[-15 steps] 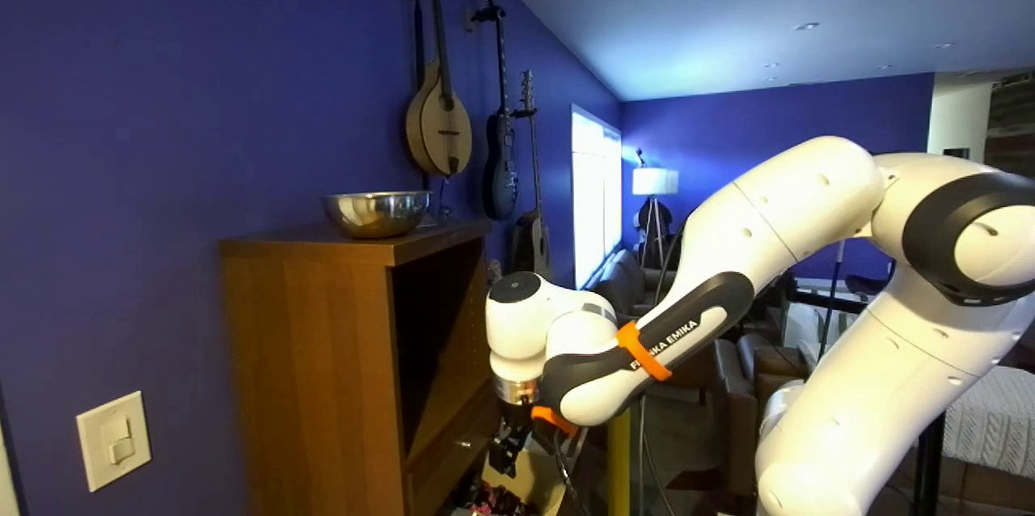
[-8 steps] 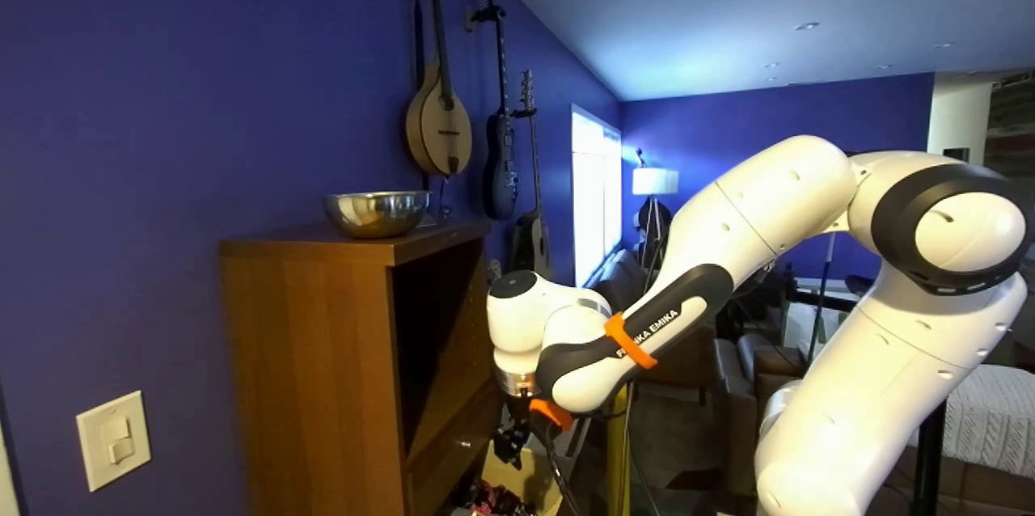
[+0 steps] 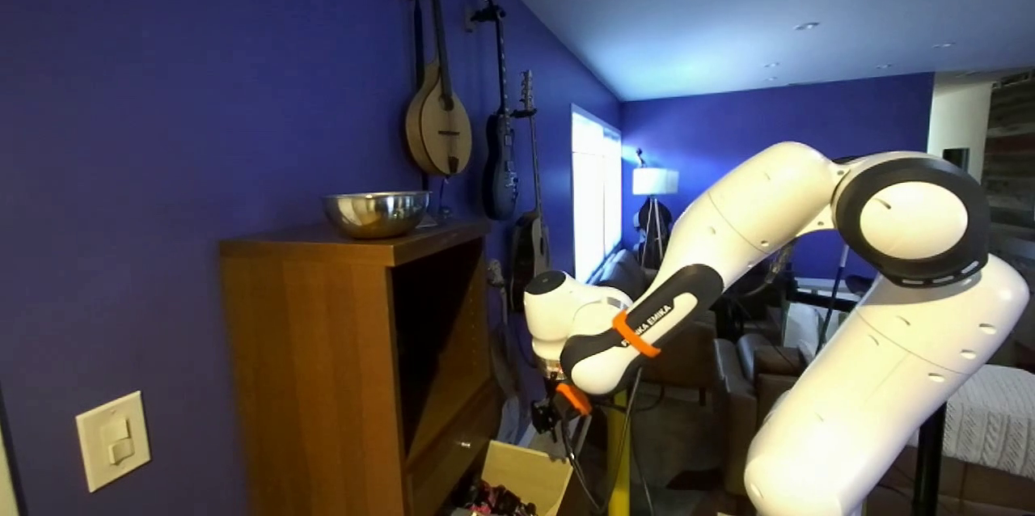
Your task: Put the wooden spoon on the shelf above the open drawer
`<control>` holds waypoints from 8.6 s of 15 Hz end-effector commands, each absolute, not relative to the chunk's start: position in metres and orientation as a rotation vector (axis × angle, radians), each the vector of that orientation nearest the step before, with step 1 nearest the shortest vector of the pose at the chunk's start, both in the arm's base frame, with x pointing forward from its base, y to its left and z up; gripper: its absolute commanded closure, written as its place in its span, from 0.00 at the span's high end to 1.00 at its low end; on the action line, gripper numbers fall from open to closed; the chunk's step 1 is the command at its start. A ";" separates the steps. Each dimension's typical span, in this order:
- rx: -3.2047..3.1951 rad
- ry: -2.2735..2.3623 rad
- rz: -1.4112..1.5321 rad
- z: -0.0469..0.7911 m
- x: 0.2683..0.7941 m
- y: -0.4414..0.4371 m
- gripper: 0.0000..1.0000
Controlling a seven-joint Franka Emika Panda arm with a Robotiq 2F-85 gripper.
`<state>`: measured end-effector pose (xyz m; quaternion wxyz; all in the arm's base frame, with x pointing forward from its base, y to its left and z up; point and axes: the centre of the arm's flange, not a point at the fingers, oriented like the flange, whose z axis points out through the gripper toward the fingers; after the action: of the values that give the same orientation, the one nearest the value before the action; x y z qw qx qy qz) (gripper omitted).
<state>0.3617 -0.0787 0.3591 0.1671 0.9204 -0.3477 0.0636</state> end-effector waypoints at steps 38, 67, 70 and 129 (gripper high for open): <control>1.571 -2.098 0.530 0.281 0.399 -0.193 0.02; 2.012 -2.630 0.189 0.452 0.351 -0.221 0.02; 1.975 -2.565 0.176 0.443 0.356 -0.209 0.36; 2.924 -0.793 0.271 0.258 0.516 -0.172 0.79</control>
<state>0.5015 -0.1783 0.2681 0.0538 0.9631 -0.2552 0.0669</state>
